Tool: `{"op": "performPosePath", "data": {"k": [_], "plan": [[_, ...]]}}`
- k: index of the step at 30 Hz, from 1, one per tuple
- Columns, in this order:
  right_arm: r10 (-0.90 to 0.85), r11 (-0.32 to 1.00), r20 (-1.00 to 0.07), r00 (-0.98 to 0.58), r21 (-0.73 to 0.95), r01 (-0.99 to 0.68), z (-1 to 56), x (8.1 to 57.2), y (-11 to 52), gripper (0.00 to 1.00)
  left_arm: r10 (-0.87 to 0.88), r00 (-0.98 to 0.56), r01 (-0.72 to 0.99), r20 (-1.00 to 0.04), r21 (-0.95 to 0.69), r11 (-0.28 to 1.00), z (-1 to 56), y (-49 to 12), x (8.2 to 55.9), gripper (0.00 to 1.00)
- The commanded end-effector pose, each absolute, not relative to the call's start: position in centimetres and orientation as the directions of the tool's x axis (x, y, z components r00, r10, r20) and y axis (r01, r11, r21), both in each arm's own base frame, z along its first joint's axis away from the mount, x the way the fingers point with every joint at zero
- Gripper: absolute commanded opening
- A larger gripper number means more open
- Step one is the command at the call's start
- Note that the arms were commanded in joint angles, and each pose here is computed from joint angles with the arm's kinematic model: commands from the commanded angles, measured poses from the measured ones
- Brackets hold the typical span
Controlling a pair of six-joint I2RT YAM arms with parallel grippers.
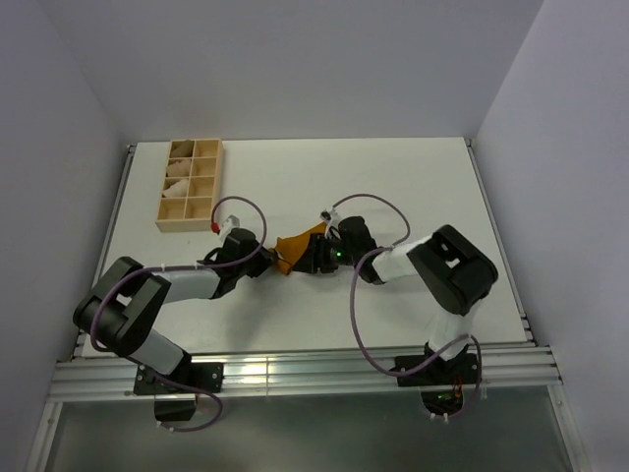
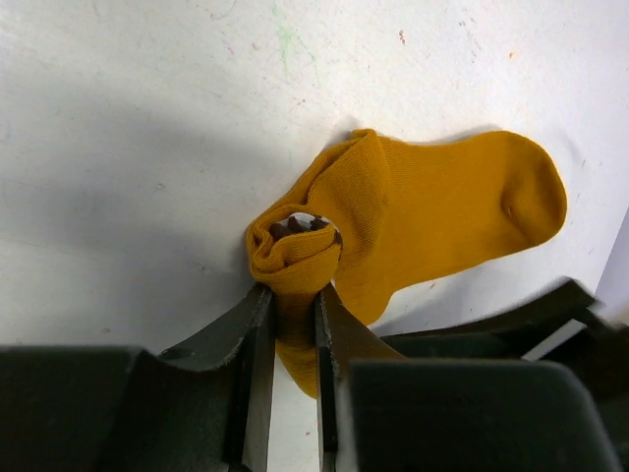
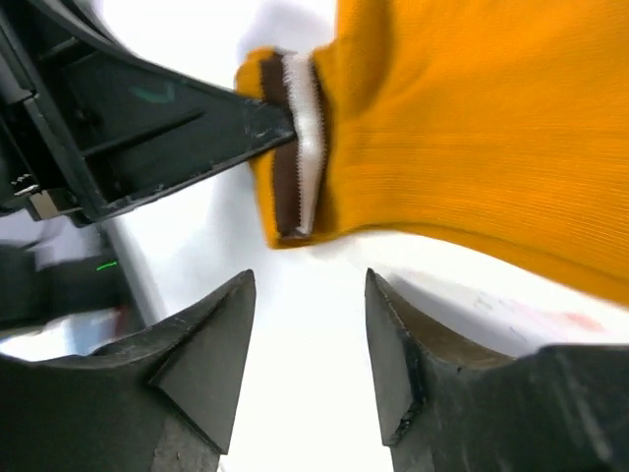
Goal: Roll the socks
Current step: Roll the sock at the center of the board.
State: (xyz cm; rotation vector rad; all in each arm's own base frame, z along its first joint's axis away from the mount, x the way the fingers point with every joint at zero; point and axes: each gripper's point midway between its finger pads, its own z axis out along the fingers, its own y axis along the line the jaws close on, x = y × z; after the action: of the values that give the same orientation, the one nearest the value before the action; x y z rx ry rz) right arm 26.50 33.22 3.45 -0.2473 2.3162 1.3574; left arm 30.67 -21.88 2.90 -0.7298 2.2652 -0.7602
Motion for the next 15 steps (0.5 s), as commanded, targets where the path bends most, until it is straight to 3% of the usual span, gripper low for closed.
{"op": "performPosePath", "data": {"k": [1, 3, 7, 15], "plan": [[-0.010, 0.698, -0.661, -0.751, 0.533, -0.478, 3.8, 28.2, 30.3, 0.57, -0.625, -0.672, -0.311, -0.397, -0.614, 0.725, 1.7, -21.5, 30.3, 0.09], [-0.081, 0.778, -0.758, -0.648, 0.359, -0.516, 4.5, 29.0, 29.6, 0.63, -0.620, -0.676, -0.309, -0.398, -0.611, 0.729, 1.7, -21.5, 30.4, 0.09], [-0.215, 0.820, -0.845, -0.489, 0.115, -0.561, 5.7, 28.8, 30.2, 0.68, -0.611, -0.686, -0.309, -0.395, -0.602, 0.736, 1.6, -21.6, 30.3, 0.09], [-0.441, 0.769, -0.874, -0.203, -0.252, -0.587, 6.1, 27.5, 32.1, 0.72, -0.593, -0.704, -0.295, -0.391, -0.598, 0.745, 1.6, -22.0, 30.3, 0.09]]}}
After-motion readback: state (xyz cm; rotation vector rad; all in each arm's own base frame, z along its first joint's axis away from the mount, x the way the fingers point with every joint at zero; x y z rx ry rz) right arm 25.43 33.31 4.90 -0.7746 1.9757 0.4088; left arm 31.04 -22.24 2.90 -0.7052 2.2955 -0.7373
